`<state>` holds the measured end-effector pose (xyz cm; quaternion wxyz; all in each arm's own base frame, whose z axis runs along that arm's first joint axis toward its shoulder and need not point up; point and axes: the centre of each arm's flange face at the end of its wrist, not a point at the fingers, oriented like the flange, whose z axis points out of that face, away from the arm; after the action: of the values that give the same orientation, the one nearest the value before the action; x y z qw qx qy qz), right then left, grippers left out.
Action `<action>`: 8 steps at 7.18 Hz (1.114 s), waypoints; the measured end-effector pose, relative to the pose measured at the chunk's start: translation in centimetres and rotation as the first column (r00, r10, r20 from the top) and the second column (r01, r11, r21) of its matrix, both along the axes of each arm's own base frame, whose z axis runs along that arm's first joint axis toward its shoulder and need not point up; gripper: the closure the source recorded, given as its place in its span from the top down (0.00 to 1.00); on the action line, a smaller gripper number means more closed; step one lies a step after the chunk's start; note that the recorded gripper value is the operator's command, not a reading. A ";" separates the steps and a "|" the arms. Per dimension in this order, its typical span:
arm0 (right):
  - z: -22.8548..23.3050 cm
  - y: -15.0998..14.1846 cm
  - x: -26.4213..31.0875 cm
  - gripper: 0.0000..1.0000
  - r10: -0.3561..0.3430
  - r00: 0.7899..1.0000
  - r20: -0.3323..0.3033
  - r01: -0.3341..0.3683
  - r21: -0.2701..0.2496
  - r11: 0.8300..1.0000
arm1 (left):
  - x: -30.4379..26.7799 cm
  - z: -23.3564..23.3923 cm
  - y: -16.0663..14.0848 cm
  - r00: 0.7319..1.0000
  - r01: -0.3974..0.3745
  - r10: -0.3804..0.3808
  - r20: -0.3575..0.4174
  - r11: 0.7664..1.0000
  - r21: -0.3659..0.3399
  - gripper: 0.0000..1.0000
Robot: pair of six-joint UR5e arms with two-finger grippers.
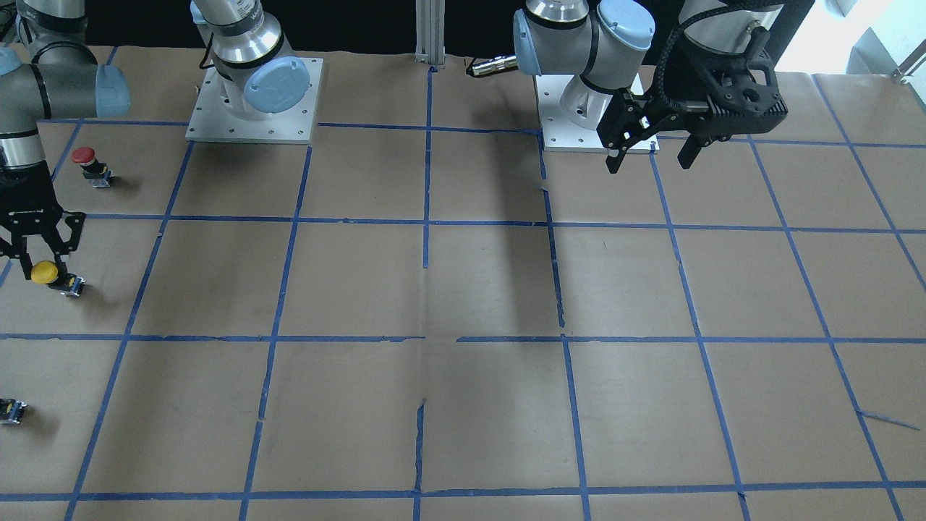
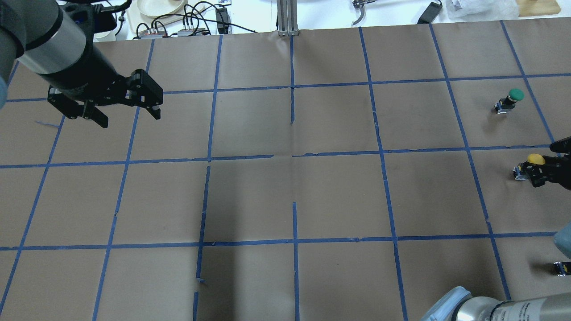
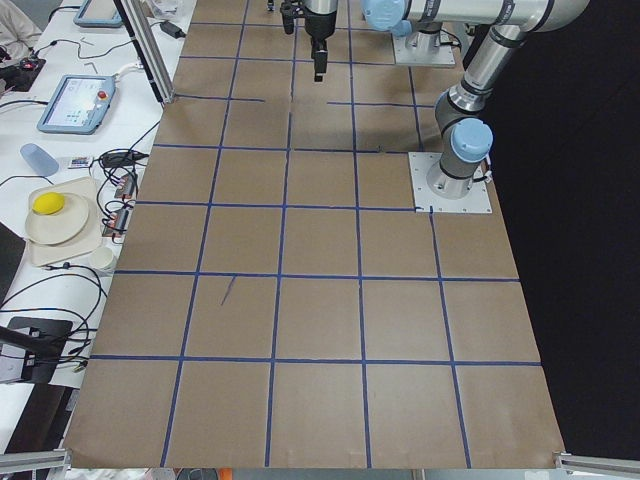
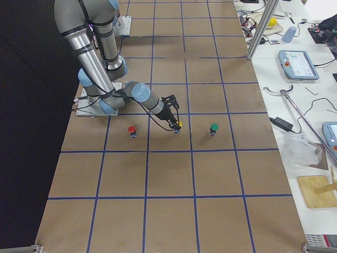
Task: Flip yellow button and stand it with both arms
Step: 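Lower the button upright onto the table with the right gripper, then open the right gripper to release the standing yellow button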
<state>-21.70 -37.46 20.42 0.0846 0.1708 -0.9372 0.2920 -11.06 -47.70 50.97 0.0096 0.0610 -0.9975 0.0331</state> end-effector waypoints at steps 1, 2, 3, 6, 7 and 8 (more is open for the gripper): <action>-0.1 0.3 -0.3 0.07 0.014 1.000 -0.021 -0.014 -0.004 1.000 | -1.0 0.1 -2.1 1.000 0.015 -0.015 0.003 1.000 -0.006 1.00; -0.1 0.6 -0.7 0.23 0.023 0.999 -0.041 -0.024 -0.007 1.000 | -2.0 0.2 -2.9 1.000 0.030 -0.030 0.002 0.999 -0.012 1.00; -0.1 0.8 -1.0 0.72 0.026 0.998 -0.049 -0.026 -0.006 1.000 | -2.4 0.5 -3.0 0.999 0.041 -0.041 0.001 0.999 -0.017 1.00; -0.2 0.9 -1.1 0.98 0.021 0.999 -0.040 -0.021 -0.001 1.000 | -2.4 0.4 -2.3 0.999 0.048 -0.049 -0.001 0.999 -0.018 1.00; -0.2 0.9 -1.1 0.99 0.009 0.999 -0.033 -0.009 -0.001 1.000 | -2.3 0.4 -2.0 0.999 0.048 -0.048 0.000 0.999 -0.019 1.00; 0.1 1.0 -1.2 0.99 -0.020 1.000 -0.022 0.020 -0.001 1.000 | -2.2 0.4 -1.8 0.999 0.046 -0.046 0.002 0.999 -0.022 1.00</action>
<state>-22.87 -36.50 20.47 0.0981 0.1647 -0.9377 0.2896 -13.27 -49.52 51.34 0.0101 0.0377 -0.9983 0.0439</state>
